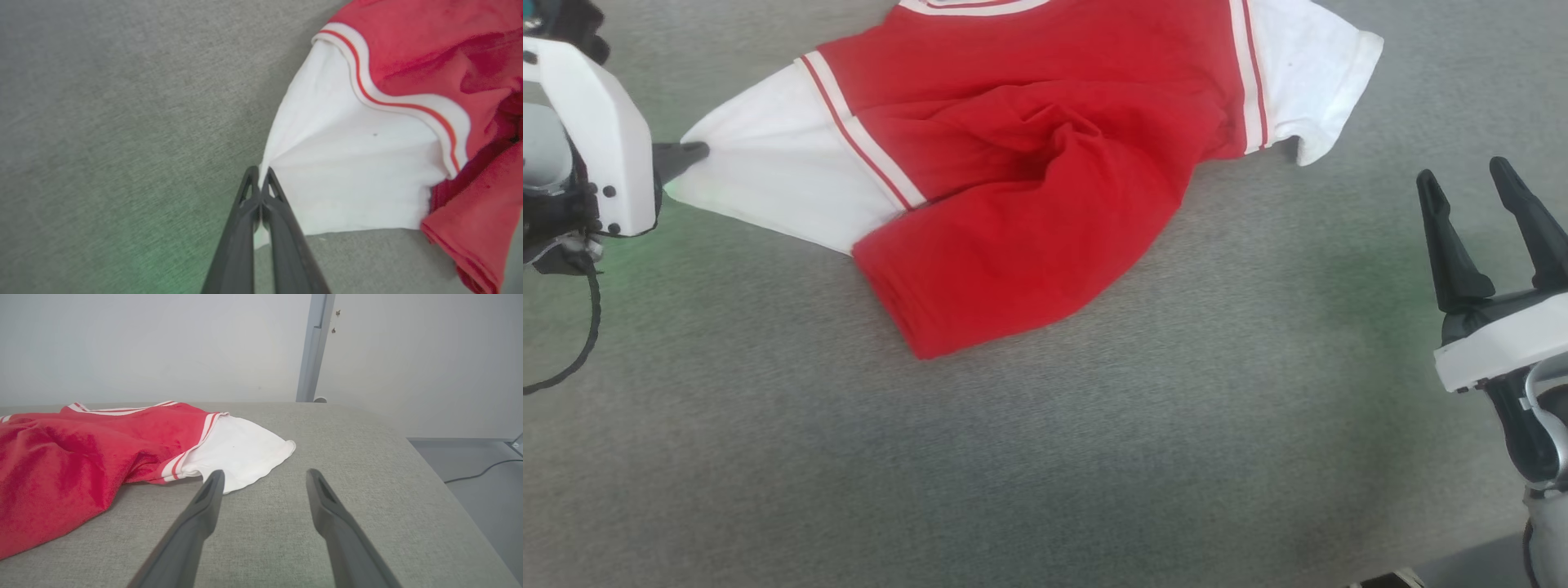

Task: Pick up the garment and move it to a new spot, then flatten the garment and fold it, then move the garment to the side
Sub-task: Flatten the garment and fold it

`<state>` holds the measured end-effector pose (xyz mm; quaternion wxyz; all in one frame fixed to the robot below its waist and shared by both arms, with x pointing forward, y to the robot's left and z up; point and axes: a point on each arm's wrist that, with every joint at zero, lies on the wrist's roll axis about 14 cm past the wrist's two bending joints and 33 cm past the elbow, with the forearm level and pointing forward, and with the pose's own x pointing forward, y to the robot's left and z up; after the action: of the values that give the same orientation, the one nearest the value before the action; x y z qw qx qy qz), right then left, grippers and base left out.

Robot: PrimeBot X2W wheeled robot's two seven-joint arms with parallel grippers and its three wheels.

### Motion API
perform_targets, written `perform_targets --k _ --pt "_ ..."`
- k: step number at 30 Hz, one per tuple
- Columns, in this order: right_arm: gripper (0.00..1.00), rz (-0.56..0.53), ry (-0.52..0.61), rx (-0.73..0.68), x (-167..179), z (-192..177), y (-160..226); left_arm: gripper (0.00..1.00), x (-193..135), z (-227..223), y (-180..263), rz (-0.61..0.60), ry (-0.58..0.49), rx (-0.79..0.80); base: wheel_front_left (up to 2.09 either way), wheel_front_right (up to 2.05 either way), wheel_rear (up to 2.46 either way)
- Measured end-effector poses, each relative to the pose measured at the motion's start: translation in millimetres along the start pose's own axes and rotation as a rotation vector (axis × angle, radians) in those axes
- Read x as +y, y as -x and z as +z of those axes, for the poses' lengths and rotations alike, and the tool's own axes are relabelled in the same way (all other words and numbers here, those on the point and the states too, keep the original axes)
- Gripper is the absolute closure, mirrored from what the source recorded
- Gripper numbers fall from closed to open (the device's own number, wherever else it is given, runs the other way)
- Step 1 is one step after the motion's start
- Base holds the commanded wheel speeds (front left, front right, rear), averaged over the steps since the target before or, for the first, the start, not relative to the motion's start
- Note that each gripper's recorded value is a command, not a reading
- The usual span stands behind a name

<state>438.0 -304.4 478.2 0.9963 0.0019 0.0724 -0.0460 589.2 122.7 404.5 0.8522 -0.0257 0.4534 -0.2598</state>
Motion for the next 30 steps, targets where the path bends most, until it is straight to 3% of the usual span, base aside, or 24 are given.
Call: perform_targets --k 1,2,3,5,6,10,19,24,26,30 --pt "0.00 0.000 0.000 0.000 0.0 0.0 0.0 1.00 0.0 0.0 0.0 0.000 0.000 0.000 0.00 0.00 0.00" --pt "0.00 0.010 0.001 0.004 2.9 -0.7 -1.7 0.89 2.2 0.7 2.0 0.006 0.001 -0.016 0.00 0.00 0.00" --pt "0.00 0.020 0.002 0.008 5.9 -1.4 -3.6 0.89 3.1 1.4 3.4 0.010 -0.005 -0.033 0.00 0.00 0.00" --pt "0.00 0.041 0.006 0.018 11.9 -2.6 -7.8 0.38 0.9 1.4 4.7 0.009 -0.018 -0.064 0.00 0.00 0.00" --pt "0.00 0.052 0.010 0.023 14.7 -3.0 -10.2 0.00 -0.9 1.6 5.3 0.006 -0.022 -0.081 0.00 0.00 0.00" --pt "0.00 0.102 0.045 0.038 24.8 1.2 -23.4 0.00 4.0 4.8 15.2 0.024 -0.035 -0.198 0.00 0.00 0.00" --pt "0.00 0.215 0.164 0.148 41.3 20.6 -84.3 0.00 11.6 -14.9 51.3 0.064 0.029 -0.651 0.00 0.00 0.00" --pt "0.00 0.238 0.212 0.302 41.0 11.4 -119.4 0.00 8.1 -50.9 56.8 0.129 0.030 -0.693 0.00 0.00 0.00" --pt "0.00 0.254 0.161 0.385 46.0 1.0 -131.3 0.00 2.7 -44.9 67.3 0.151 0.014 -0.757 0.00 0.00 0.00" --pt "0.00 0.270 0.229 0.558 44.7 -22.5 -146.2 0.00 2.3 -59.6 83.6 0.226 0.037 -0.830 0.00 0.00 0.00"
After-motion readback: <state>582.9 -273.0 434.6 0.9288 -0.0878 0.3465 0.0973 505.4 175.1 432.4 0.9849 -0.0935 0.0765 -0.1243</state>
